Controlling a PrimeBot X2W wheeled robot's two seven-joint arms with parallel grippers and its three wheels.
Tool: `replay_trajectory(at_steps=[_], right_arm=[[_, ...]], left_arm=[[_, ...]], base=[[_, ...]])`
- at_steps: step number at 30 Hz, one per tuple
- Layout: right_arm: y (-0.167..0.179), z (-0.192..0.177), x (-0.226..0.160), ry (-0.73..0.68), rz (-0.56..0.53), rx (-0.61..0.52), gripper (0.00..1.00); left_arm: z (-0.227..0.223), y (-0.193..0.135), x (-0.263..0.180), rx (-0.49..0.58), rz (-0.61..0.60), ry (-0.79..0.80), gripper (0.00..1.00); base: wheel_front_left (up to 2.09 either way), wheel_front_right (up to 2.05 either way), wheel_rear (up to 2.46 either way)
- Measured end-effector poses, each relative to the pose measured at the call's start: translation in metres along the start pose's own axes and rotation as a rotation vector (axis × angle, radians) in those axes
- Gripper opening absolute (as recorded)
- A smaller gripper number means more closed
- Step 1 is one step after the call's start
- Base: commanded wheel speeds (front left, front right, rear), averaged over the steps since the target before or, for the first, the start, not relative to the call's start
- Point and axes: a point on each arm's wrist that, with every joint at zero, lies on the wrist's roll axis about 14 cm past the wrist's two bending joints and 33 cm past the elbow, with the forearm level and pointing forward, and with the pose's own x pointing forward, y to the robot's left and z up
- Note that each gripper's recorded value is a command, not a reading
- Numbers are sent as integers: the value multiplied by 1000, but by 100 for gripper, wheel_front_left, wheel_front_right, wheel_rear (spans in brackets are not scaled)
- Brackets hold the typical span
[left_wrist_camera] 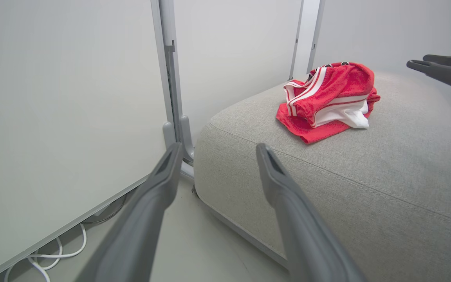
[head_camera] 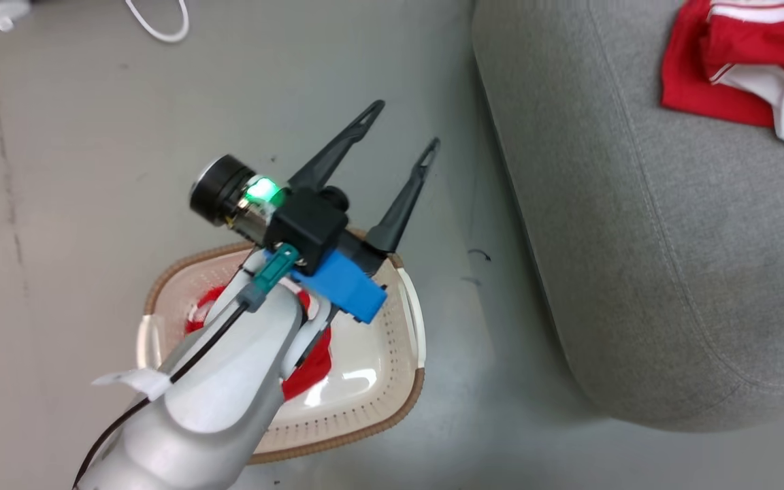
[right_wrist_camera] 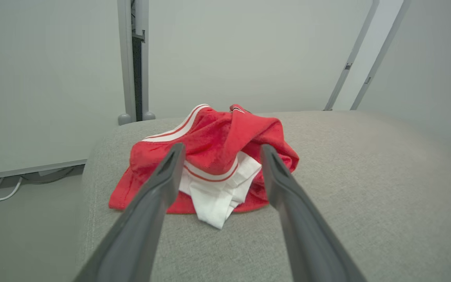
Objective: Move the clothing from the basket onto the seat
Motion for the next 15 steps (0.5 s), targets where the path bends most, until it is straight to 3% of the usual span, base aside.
replay_trajectory(at_steps=[15], right_arm=[[128,62,-42,-156,356,160,100]], left_arm=[[48,65,-101,27,394,-53,100]], base=[[0,0,0]])
